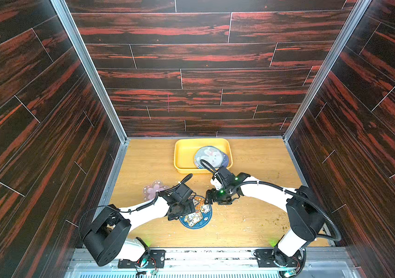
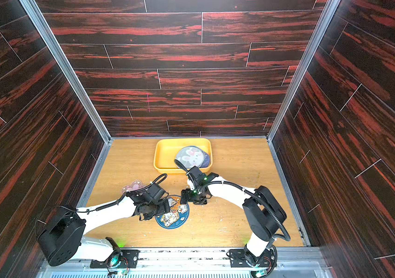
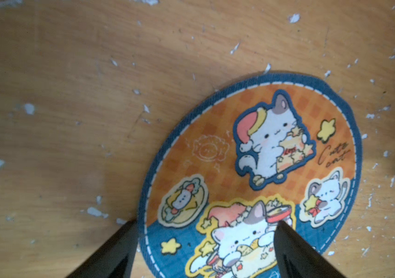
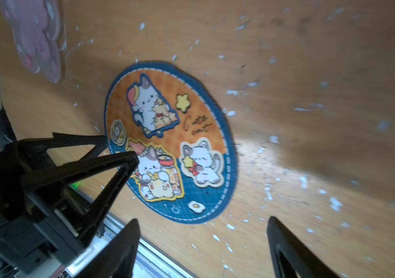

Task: Put the coasters into the storage box
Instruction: Move the coaster to the center of the board.

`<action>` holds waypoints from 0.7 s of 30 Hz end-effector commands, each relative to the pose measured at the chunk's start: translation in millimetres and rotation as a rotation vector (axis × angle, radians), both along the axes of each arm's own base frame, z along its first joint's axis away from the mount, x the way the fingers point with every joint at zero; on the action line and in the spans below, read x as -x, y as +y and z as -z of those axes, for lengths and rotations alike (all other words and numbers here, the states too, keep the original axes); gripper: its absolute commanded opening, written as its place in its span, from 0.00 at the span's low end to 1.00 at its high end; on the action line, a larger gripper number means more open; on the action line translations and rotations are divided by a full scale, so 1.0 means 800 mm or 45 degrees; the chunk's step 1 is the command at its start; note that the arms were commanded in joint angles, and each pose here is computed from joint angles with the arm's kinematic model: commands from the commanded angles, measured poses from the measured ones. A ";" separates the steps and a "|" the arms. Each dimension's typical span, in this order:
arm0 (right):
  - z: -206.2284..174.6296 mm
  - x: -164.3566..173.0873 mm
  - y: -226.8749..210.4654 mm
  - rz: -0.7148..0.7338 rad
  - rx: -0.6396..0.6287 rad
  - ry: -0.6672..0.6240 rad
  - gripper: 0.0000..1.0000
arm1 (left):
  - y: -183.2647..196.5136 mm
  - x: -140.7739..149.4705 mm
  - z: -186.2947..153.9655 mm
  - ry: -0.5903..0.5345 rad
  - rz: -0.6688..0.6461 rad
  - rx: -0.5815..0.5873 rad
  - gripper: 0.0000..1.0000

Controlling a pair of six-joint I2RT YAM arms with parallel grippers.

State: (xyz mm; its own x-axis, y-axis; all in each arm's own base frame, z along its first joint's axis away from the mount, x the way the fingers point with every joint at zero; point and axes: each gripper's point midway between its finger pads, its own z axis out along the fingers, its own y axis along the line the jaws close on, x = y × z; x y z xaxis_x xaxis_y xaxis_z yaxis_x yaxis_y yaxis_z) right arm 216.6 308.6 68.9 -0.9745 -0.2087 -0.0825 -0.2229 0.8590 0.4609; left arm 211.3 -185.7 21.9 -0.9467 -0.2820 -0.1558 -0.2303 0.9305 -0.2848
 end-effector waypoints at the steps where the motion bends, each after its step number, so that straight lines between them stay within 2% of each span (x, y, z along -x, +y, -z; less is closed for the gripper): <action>1: 0.024 0.008 0.006 -0.003 0.037 0.040 0.81 | 0.011 0.030 0.029 0.132 0.009 -0.045 0.89; 21: 0.076 0.021 0.013 -0.011 0.113 0.086 0.72 | 0.007 0.029 0.032 0.125 -0.001 -0.012 0.87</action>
State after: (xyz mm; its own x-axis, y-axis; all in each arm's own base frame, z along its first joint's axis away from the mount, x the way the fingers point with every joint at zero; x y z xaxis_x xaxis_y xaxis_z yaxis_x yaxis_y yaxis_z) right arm 208.9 322.4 27.6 -0.9736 -0.2235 -0.0465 -0.2213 0.8747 0.4312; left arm 212.4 -186.9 21.5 -0.9447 -0.2869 -0.1585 -0.2324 0.9272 -0.2937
